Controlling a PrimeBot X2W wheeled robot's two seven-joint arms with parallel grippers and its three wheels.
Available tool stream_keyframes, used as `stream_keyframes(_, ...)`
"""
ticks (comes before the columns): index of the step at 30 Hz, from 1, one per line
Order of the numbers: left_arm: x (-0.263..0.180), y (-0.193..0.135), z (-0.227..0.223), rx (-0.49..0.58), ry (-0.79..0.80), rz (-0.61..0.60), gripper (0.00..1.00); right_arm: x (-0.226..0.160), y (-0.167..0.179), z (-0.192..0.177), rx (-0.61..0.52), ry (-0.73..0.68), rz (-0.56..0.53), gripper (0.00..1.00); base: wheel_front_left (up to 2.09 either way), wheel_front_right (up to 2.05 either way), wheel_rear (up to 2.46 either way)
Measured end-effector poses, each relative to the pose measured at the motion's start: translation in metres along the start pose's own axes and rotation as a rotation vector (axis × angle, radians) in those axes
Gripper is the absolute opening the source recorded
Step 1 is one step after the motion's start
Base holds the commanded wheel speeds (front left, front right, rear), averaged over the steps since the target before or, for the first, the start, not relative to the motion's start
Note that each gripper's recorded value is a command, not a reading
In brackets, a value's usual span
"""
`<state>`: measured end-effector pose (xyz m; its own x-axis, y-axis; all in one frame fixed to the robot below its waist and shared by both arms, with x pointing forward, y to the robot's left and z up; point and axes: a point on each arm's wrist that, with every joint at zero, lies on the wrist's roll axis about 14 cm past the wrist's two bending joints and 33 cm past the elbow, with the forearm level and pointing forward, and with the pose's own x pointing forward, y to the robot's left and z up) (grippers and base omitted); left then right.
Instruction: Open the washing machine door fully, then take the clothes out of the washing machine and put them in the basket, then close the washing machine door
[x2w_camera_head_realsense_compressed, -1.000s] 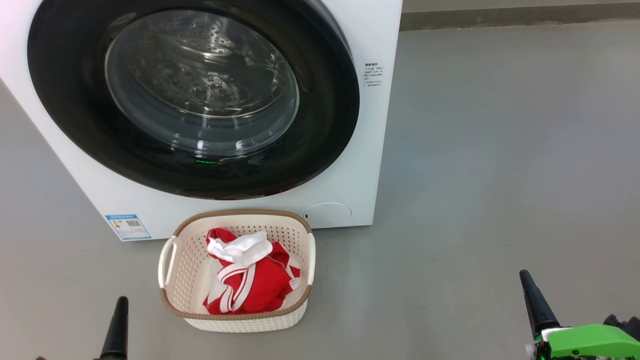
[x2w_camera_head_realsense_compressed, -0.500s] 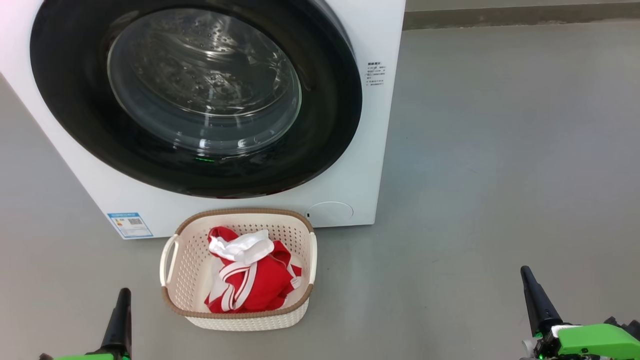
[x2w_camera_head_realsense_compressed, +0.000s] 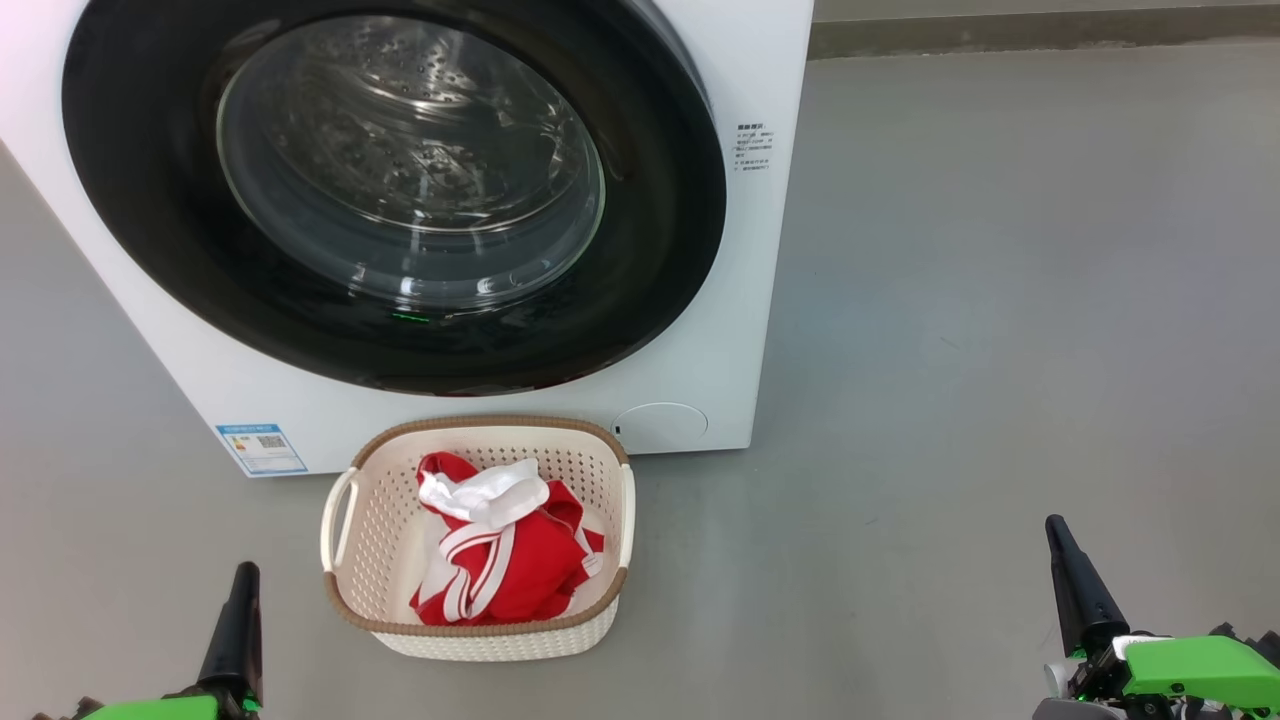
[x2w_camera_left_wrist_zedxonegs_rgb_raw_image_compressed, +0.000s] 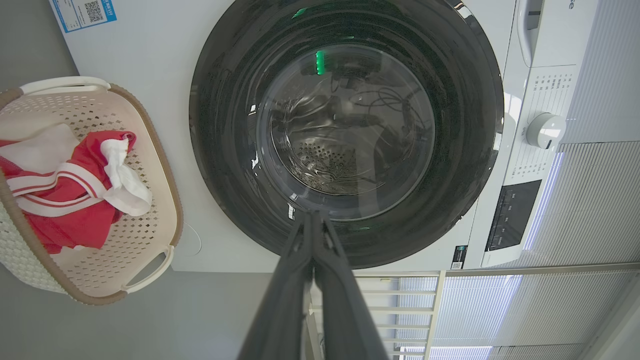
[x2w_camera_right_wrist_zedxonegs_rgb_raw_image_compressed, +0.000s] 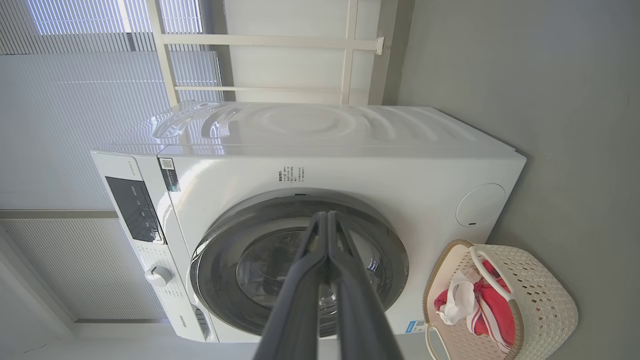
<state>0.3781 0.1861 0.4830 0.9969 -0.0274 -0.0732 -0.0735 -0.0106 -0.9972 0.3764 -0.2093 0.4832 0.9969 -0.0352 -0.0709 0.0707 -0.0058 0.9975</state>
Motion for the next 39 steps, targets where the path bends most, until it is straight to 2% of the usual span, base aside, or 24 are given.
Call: stream_keyframes(39, 0.0000, 0.0000, 0.0000, 0.000, 0.000, 0.000, 0.00, 0.0000, 0.0000, -0.0001, 0.000, 0.000, 0.000, 0.00, 0.00, 0.00, 0.00)
